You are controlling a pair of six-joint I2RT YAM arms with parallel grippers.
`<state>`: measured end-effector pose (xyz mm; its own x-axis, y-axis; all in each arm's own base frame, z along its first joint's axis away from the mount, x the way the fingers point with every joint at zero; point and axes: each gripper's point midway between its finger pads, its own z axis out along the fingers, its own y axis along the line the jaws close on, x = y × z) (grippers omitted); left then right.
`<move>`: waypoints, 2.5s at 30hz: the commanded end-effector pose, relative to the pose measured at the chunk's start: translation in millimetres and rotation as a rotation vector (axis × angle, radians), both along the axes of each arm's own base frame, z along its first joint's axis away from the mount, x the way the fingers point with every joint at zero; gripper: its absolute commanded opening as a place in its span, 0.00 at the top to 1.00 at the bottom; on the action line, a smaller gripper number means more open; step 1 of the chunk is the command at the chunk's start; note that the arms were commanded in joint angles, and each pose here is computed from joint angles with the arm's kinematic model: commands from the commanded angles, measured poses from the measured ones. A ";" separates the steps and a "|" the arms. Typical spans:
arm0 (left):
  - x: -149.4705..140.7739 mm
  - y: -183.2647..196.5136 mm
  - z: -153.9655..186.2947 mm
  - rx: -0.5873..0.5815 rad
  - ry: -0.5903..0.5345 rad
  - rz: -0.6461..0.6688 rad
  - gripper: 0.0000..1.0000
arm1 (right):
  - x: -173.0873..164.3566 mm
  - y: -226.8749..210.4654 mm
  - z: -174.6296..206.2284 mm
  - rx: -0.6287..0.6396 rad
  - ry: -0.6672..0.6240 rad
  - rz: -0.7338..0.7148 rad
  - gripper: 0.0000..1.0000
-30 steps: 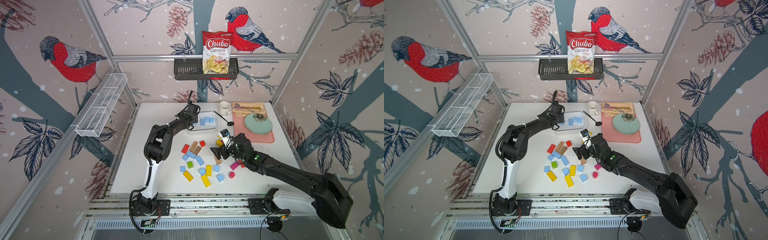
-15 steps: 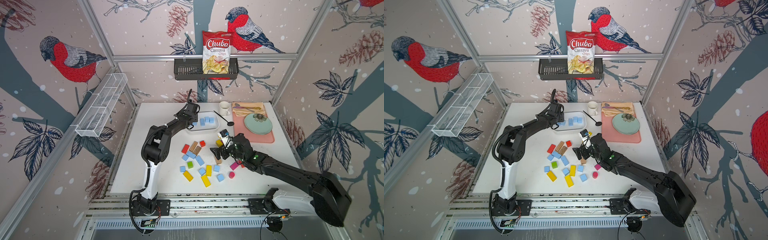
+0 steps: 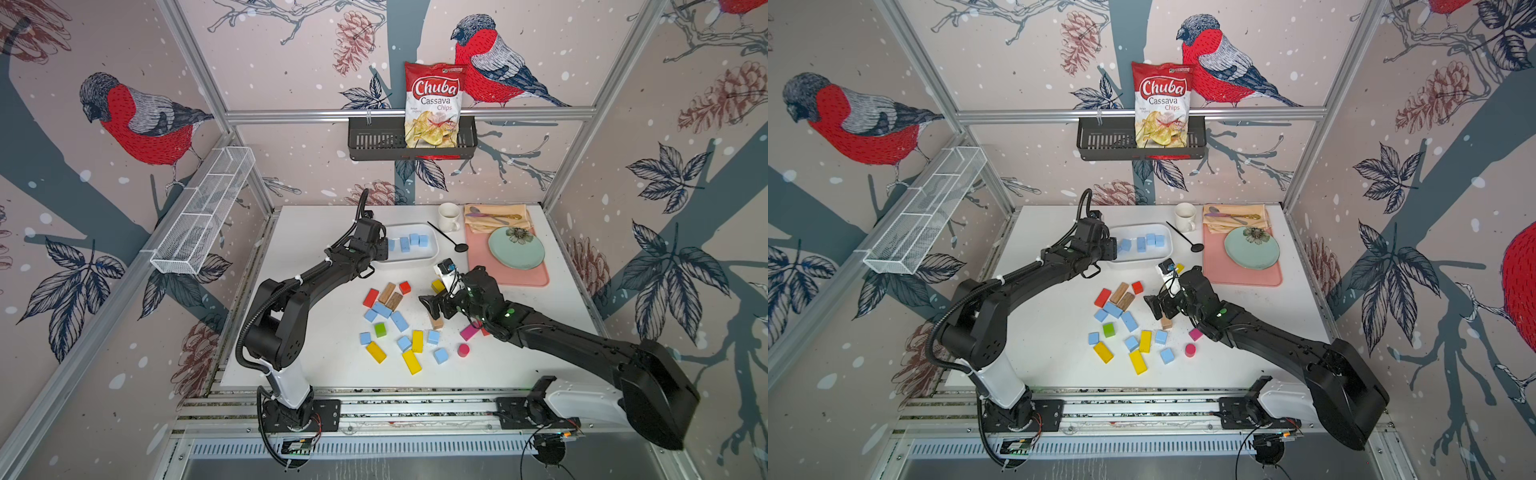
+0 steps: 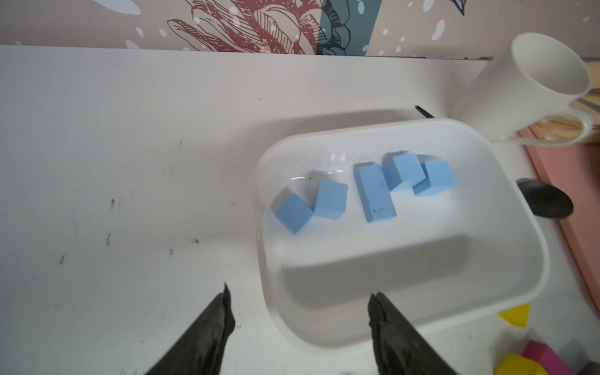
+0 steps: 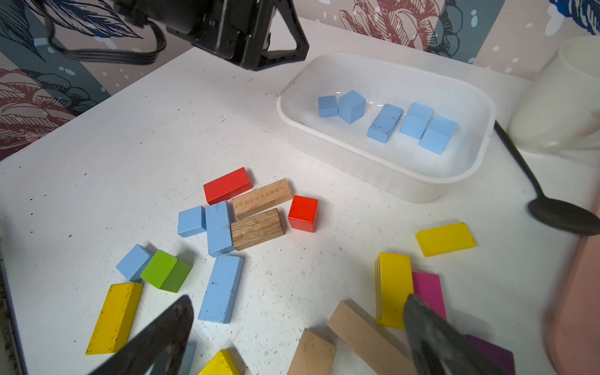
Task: Pick out the blue building blocks
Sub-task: Place the building block in the storage box, then pick up the building block from the center of the board.
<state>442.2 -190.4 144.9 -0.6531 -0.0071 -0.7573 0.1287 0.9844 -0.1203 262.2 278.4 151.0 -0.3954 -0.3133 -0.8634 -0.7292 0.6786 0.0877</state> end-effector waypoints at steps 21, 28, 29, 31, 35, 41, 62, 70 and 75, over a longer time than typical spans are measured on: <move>-89.7 3.9 -9.0 0.147 0.055 -0.166 0.22 | 4.4 26.7 2.6 0.016 0.000 0.100 0.00; -97.7 0.5 -20.0 0.161 0.093 -0.200 0.23 | 3.7 25.4 0.8 0.012 0.002 0.097 0.00; -98.4 1.1 -23.0 0.169 0.103 -0.200 0.24 | 3.9 25.1 1.0 0.012 0.000 0.096 0.00; -99.8 2.0 -28.1 0.179 0.123 -0.200 0.24 | 3.5 24.6 1.0 0.013 -0.001 0.096 0.01; -102.9 -0.2 -34.8 0.174 0.144 -0.209 0.21 | 2.3 23.8 0.6 0.016 -0.001 0.096 0.00; -107.3 -8.1 -41.9 0.152 0.168 -0.243 0.09 | 1.1 21.3 0.9 0.017 -0.003 0.091 0.00; -142.8 -6.6 -87.6 0.235 0.357 -0.305 0.16 | -5.4 7.3 -5.1 0.011 0.005 0.052 0.01; -170.0 1.7 -98.4 0.219 0.426 -0.299 0.22 | -5.3 6.4 3.7 0.028 -0.015 0.049 0.00; -181.8 7.4 -107.1 0.208 0.459 -0.285 0.26 | -5.2 7.0 3.9 0.029 -0.012 0.050 0.00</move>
